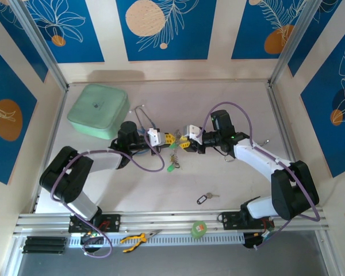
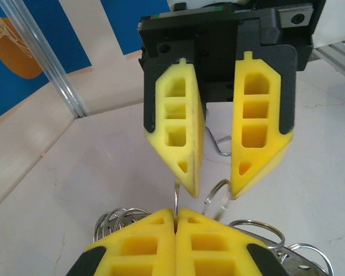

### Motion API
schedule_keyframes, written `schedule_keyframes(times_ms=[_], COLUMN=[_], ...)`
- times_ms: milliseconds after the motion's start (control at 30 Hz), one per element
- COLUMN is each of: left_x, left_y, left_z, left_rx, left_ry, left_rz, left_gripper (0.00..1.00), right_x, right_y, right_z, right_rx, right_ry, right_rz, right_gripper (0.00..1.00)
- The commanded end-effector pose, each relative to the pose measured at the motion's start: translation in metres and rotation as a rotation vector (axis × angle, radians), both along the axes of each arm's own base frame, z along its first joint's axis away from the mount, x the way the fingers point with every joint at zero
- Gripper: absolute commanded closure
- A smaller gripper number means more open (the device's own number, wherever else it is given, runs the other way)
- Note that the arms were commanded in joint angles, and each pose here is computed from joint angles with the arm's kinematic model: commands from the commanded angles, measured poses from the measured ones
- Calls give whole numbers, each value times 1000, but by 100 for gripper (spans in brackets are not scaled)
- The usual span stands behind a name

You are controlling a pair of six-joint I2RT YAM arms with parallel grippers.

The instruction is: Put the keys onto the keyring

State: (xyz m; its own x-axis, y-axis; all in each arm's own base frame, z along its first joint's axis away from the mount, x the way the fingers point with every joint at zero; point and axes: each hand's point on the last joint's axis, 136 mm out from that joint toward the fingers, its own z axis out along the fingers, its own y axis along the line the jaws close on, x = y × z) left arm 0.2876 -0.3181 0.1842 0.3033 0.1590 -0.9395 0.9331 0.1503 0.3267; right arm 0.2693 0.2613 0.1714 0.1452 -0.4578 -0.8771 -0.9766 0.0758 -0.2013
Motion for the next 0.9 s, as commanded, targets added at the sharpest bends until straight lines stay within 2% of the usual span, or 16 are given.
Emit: schedule_keyframes(times_ms=[0,233,467,633,767,867], left_x=[6,7,6,7,9,10], left_y=[1,0,0,1,0,-1], left_z=[18,20,21,21,24,25], left_rx=[-47,-56,-62,-65,-80,-93], left_ry=[-52,-43,-33,-24,2,28], left_rz=[5,11,9,11,16,13], left_gripper=[100,100,100,100,100,100], right_x=[-5,1,11,14,12,12], right_y=[6,10,12,10,11,13], right_z=[14,13,14,16,16,13], right_rx=[27,21,9,6,7,-4], right_ry=[-7,-34,-88,-120,-114,-112], right_rz=[35,19,-14,-29,-19,-15], right_gripper=[76,79,94,100,100,95])
